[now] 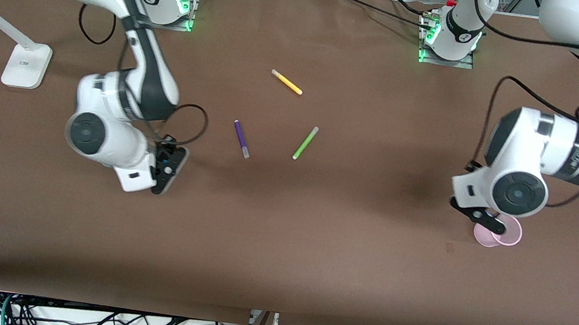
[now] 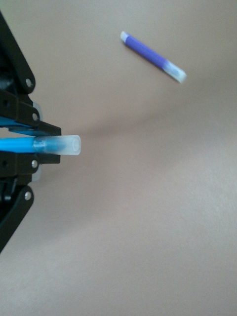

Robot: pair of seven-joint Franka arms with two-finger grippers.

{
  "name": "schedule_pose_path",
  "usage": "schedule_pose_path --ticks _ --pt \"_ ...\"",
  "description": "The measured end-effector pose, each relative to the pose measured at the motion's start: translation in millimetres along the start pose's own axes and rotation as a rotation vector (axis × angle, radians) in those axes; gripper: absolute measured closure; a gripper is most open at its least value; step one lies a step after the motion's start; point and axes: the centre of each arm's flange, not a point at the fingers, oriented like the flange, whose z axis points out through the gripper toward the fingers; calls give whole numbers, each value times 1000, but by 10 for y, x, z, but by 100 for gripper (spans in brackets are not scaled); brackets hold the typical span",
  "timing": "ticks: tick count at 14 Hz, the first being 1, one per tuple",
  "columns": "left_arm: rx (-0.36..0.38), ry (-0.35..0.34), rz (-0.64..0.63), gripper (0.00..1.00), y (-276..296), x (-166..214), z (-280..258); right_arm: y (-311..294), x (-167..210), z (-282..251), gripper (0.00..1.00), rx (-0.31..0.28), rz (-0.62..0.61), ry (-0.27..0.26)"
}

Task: Place pink and blue markers in matching cups
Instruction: 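Carry the blue marker to the blue cup while the left gripper carries pink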

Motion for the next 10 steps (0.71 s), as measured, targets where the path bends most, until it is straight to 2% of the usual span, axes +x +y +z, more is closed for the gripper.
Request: schedule_pose_path --ticks 3,6,8,10 --pt "107 -103 131 82 -623 92 403 202 -463 -257 83 61 -105 64" --pt "211 -135 199 82 -750 366 601 362 -926 -301 83 150 -204 157" --pt "241 -134 220 82 -730 545 721 490 -1318 -318 83 193 -273 228" --pt "240 -147 233 82 -699 637 834 585 -1704 -324 83 229 -319 293"
